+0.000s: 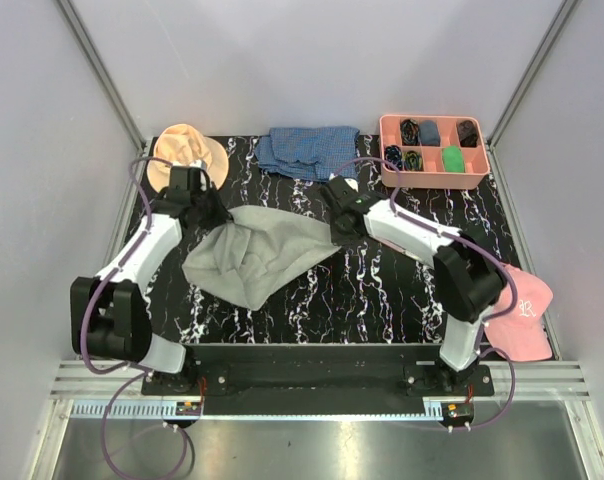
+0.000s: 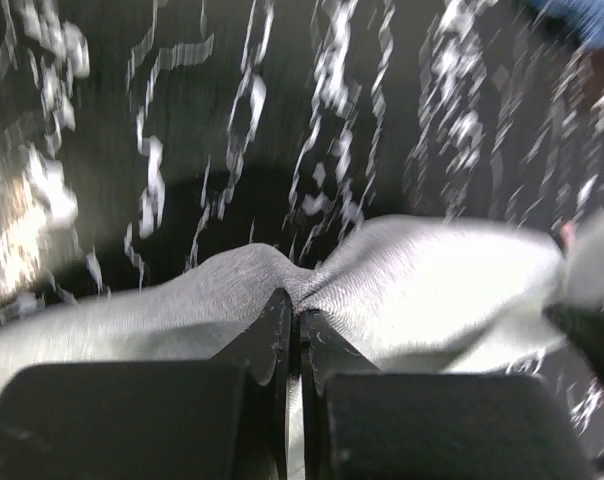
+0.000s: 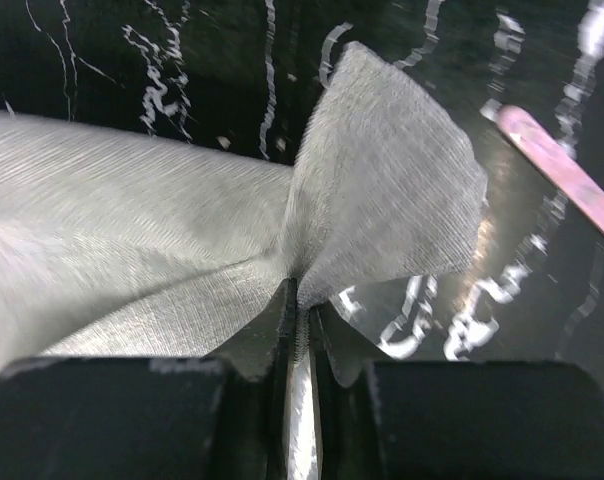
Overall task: Fold the napkin, place the utensils inside, and roll it up
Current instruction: Flatten the napkin out
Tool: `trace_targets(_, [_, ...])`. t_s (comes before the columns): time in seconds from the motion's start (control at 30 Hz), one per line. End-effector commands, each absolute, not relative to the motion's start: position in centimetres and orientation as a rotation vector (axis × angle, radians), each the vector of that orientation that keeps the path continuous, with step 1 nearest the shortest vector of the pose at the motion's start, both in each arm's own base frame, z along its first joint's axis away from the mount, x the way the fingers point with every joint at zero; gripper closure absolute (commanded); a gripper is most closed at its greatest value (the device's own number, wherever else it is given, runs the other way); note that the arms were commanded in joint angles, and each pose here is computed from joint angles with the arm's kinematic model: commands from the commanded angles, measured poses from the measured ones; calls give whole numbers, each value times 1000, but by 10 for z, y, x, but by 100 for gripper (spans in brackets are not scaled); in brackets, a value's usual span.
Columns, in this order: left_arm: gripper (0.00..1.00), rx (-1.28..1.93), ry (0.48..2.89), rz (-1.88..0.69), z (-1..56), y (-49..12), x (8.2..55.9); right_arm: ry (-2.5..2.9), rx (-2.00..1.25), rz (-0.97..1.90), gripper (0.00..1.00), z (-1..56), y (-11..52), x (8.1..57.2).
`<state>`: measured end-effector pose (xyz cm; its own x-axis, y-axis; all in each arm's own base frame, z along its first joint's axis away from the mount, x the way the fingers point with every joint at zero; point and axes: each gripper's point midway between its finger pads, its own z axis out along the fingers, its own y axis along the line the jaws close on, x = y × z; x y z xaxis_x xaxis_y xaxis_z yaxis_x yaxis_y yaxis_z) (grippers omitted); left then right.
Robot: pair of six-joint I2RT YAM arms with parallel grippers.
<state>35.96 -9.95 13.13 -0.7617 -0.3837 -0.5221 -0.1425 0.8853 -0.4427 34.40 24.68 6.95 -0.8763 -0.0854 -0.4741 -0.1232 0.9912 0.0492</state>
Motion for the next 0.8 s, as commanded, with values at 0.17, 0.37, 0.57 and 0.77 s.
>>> trace_targets(0.17, [41,-283,2488,-516,126,-108,405,2669,-85,66,70,71,221,313])
trace_targets(0.37, [11,-314,2422,-283,143,-79,378,2597,-71,121,34,104,215,314])
trace_targets(0.57, [16,-273,2518,-236,107,-92,327,2587,-70,92,32,103,208,350])
trace_targets(0.77, [29,-240,2612,-195,76,-100,296,2611,-59,98,37,85,201,380])
